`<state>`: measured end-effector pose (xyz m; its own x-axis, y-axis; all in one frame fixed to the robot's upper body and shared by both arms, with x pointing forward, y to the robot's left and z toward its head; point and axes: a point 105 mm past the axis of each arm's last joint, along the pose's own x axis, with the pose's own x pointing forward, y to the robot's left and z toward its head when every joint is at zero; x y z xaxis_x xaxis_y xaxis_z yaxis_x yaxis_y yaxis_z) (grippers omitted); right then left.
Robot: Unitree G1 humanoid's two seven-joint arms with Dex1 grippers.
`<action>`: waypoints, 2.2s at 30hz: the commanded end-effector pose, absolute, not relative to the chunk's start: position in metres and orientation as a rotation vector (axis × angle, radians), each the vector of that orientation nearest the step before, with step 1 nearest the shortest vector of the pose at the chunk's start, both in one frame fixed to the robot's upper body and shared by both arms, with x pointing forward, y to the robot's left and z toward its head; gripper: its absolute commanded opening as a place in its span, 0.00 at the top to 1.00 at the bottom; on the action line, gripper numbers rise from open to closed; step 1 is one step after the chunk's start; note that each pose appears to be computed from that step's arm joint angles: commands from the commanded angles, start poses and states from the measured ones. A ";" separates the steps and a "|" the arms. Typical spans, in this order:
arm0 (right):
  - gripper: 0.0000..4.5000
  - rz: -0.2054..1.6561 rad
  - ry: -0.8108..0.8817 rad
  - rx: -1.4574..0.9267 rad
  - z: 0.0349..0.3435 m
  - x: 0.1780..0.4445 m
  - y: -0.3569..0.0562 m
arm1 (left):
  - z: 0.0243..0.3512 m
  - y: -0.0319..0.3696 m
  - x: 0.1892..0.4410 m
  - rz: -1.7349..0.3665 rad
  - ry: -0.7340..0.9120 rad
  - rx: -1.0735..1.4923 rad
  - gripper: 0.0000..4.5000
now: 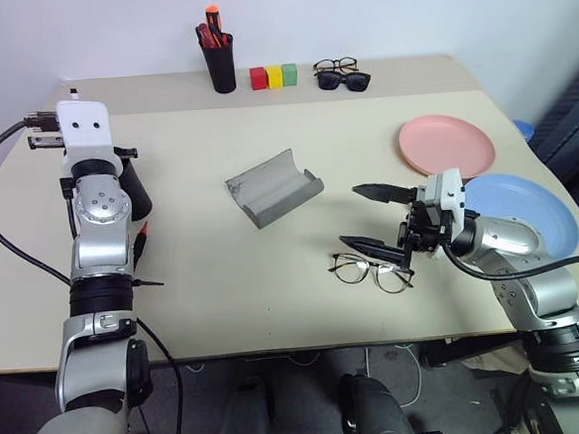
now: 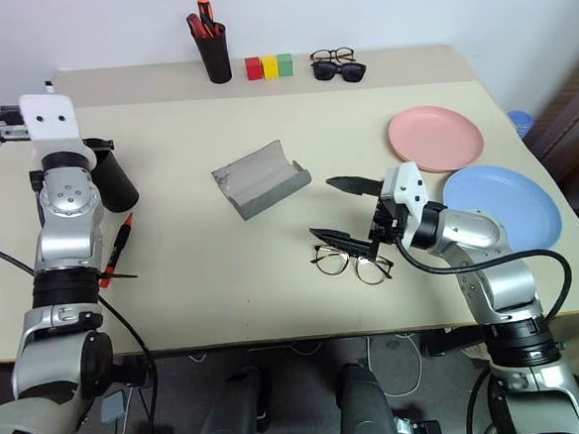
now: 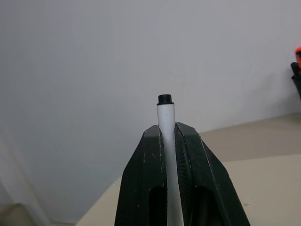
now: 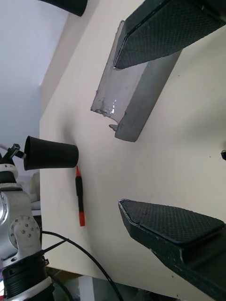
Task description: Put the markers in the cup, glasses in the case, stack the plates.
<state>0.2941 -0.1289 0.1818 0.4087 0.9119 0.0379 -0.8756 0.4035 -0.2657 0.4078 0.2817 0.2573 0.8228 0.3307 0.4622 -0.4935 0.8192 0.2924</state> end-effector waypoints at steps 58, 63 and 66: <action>0.00 1.111 -0.223 -0.233 0.185 0.293 -0.133 | 0.119 0.299 0.342 0.050 0.802 0.127 0.99; 0.00 1.111 -0.222 -0.235 0.185 0.293 -0.131 | 0.142 0.264 0.345 -0.143 0.615 0.217 0.99; 0.00 1.111 -0.221 -0.235 0.186 0.293 -0.130 | 0.174 0.204 0.330 -0.426 0.392 0.334 0.99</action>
<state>0.2954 -0.1300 0.1738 0.4307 0.9018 0.0365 -0.8701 0.4256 -0.2484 0.3345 0.2430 0.1364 0.8043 -0.1653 -0.5708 0.3047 0.9393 0.1575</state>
